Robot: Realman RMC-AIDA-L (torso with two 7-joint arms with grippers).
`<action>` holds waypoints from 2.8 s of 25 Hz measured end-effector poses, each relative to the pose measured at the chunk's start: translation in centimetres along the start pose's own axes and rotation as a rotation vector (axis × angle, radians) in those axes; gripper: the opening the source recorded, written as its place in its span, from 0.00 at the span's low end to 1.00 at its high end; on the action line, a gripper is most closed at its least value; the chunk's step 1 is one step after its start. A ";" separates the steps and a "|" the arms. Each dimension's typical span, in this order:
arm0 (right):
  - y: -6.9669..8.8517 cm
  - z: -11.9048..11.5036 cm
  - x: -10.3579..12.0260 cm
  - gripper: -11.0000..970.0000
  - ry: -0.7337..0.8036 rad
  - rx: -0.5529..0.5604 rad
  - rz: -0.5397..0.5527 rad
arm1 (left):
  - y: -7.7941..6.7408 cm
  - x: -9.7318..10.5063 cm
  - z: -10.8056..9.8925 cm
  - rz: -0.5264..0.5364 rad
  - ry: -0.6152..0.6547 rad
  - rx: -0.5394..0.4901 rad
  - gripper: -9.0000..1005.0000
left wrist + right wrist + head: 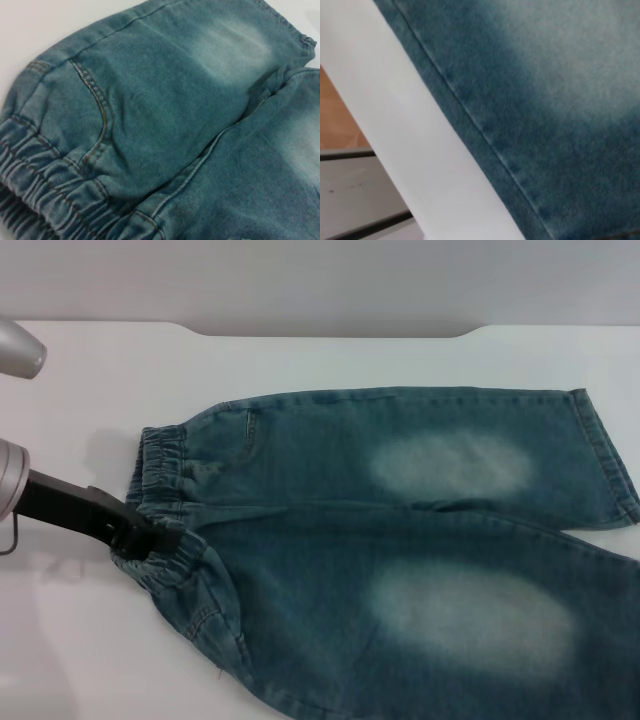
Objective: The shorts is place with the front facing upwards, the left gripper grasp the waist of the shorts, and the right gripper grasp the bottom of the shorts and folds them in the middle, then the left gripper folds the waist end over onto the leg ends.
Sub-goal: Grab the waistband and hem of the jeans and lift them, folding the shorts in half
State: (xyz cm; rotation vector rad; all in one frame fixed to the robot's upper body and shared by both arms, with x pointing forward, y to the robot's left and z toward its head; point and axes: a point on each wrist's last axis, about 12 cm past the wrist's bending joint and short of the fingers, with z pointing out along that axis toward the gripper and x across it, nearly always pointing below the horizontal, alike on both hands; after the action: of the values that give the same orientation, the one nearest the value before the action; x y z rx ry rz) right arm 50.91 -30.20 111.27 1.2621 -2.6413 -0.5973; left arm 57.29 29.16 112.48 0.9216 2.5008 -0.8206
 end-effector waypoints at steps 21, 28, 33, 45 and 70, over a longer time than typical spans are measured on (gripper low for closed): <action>0.1 0.2 -0.1 0.07 0.024 0.000 -0.019 | -0.1 0.0 0.3 0.002 0.002 0.003 0.05; 0.0 0.2 -0.1 0.03 0.015 0.020 -0.027 | -0.1 0.0 0.2 0.001 -0.002 0.001 0.05; -0.1 -0.3 -0.2 0.03 -0.059 0.059 -0.055 | 0.0 -0.3 0.0 0.003 -0.024 -0.013 0.05; 0.4 -1.8 -0.6 0.03 -0.196 0.105 -0.129 | -0.6 -2.7 0.0 0.054 -0.099 -0.008 0.05; -1.0 -7.9 2.7 0.03 -0.765 0.372 -0.083 | -1.6 -5.6 -2.0 0.136 -0.265 -0.057 0.05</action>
State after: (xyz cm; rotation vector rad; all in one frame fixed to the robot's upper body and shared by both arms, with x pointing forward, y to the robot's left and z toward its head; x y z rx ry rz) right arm 52.34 -35.13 117.93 1.4651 -3.4683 -0.7420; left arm 60.04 26.82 117.44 0.8892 2.1974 -0.7691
